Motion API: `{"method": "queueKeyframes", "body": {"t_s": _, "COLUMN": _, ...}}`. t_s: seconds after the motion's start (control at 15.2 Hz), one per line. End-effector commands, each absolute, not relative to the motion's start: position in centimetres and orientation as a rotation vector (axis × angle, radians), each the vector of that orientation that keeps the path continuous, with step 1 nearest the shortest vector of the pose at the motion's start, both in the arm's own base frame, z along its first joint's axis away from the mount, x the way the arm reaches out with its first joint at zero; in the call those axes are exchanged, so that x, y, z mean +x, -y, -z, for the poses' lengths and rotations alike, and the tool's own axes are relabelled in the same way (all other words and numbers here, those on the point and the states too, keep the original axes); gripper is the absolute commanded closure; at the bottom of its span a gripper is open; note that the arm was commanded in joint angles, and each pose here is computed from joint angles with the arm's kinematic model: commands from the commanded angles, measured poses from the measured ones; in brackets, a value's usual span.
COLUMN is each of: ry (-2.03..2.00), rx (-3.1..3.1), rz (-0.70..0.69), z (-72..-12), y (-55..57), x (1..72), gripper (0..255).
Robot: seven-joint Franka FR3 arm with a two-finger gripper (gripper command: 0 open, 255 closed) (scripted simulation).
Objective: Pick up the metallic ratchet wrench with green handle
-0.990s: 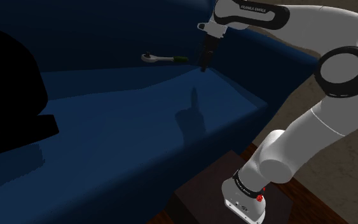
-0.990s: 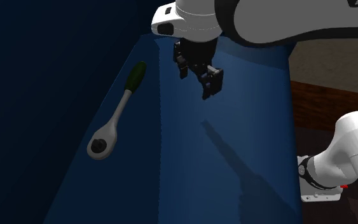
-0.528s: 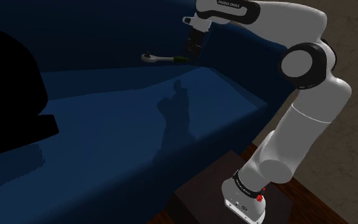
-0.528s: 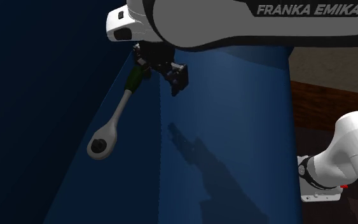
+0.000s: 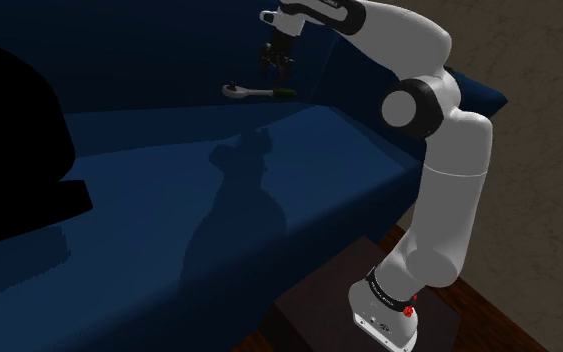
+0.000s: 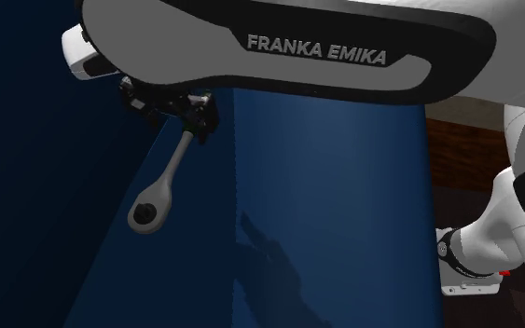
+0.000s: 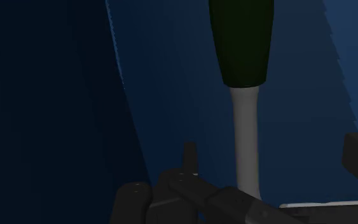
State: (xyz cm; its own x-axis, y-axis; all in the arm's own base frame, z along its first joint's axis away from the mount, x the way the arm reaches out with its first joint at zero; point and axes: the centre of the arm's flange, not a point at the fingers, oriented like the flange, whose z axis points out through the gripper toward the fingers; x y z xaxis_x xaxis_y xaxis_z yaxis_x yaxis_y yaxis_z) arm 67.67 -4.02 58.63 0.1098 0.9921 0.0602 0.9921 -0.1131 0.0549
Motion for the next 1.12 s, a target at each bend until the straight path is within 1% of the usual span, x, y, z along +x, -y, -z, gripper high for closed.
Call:
{"method": "queueKeyframes", "body": {"t_s": 0.0, "ry": -2.13, "rx": 2.3, "rz": -0.136, "z": -58.1, "y": 3.4, "x": 68.3, "gripper": 0}}
{"method": "queueKeyframes", "body": {"t_s": 0.53, "ry": -2.13, "rx": 2.3, "rz": -0.136, "z": -54.7, "y": 3.4, "x": 68.3, "gripper": 0}}
{"method": "queueKeyframes", "body": {"t_s": 0.59, "ry": -2.13, "rx": 2.3, "rz": -0.136, "z": -54.7, "y": 3.4, "x": 68.3, "gripper": 255}}
{"method": "queueKeyframes", "body": {"t_s": 1.06, "ry": -2.13, "rx": 2.3, "rz": -0.136, "z": -54.6, "y": 3.4, "x": 68.3, "gripper": 255}}
